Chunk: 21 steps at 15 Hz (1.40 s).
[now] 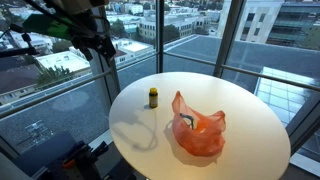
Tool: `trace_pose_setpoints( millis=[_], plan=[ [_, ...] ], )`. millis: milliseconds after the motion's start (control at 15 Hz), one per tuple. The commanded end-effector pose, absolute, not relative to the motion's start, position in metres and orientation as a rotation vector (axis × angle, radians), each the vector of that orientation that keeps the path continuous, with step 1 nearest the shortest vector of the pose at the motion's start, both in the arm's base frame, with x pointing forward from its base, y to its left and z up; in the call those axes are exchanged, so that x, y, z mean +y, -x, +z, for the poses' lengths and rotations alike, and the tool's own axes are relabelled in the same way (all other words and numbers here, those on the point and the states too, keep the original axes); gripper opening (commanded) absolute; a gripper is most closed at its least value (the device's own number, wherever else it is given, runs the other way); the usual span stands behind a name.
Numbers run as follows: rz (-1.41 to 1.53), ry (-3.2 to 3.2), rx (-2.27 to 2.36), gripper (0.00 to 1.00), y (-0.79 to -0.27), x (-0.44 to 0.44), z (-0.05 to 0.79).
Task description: Put the bottle into the carrier bag
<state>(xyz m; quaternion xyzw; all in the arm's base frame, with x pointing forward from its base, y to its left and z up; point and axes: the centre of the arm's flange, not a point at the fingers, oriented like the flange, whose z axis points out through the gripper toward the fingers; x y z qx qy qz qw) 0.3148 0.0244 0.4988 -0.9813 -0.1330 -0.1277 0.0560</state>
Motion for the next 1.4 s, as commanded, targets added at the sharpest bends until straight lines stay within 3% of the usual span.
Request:
trace_pose_setpoints(
  millis=[0,667,1333],
  plan=[
    [-0.388,2.977,-0.403,1.00,-0.315,0.024,0.499],
    [-0.295,2.975,-0.336,1.00,-0.333,0.024,0.503],
    [-0.138,3.009,-0.141,1.00,-0.393,0.016,0.515]
  ],
)
